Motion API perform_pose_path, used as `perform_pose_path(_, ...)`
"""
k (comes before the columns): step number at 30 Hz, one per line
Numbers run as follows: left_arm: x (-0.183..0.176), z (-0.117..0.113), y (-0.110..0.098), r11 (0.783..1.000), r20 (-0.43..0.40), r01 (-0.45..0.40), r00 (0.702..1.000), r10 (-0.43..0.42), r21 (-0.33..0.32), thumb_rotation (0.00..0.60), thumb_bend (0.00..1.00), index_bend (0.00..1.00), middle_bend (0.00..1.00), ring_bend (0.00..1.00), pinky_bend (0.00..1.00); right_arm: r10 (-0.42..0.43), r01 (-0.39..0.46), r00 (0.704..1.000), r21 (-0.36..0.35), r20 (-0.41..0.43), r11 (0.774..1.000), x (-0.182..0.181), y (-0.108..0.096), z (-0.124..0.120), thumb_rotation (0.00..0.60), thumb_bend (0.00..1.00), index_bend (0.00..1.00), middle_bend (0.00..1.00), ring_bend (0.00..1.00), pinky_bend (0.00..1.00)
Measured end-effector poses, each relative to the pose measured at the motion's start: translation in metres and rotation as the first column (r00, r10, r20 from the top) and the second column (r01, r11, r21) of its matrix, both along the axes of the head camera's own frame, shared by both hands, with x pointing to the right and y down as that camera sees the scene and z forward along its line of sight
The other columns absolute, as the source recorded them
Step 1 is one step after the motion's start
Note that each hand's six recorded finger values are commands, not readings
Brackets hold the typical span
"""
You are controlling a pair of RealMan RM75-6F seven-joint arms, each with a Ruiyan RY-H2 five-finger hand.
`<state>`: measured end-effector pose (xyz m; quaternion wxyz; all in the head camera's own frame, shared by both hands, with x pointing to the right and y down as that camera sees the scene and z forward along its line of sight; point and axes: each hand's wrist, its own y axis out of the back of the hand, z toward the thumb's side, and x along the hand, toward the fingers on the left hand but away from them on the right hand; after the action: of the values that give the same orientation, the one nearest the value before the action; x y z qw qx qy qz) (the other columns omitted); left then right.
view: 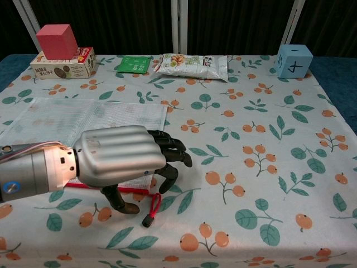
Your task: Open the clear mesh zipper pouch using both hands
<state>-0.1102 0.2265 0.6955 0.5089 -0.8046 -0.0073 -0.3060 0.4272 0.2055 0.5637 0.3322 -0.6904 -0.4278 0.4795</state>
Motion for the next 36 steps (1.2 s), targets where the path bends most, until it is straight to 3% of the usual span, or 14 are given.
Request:
perform_pose_path(13, 0.013, 0.011, 0.004, 1.000, 0.056, -0.019, 0.998, 0.019, -0.004, 0.600, 0.18, 0.49, 0.14, 0.09, 0.15, 0.003, -0.003, 1.000, 0.015, 0.015, 1.000, 0.003, -0.002, -0.001, 0.600, 0.08, 0.00, 0.00, 0.00, 0.00)
perform_pose_path(24, 0.017, 0.011, 0.006, 1.000, 0.045, -0.014, 0.999, 0.015, -0.013, 0.600, 0.22, 0.55, 0.16, 0.09, 0.15, 0.007, -0.008, 1.000, 0.012, 0.015, 1.000, 0.006, -0.002, 0.000, 0.600, 0.08, 0.00, 0.00, 0.00, 0.00)
perform_pose_path(36, 0.014, 0.012, 0.008, 1.000, 0.047, -0.006, 0.999, 0.007, -0.018, 0.600, 0.39, 0.64, 0.19, 0.09, 0.15, 0.007, -0.007, 1.000, 0.013, 0.018, 1.000, 0.007, -0.001, 0.000, 0.600, 0.08, 0.00, 0.00, 0.00, 0.00)
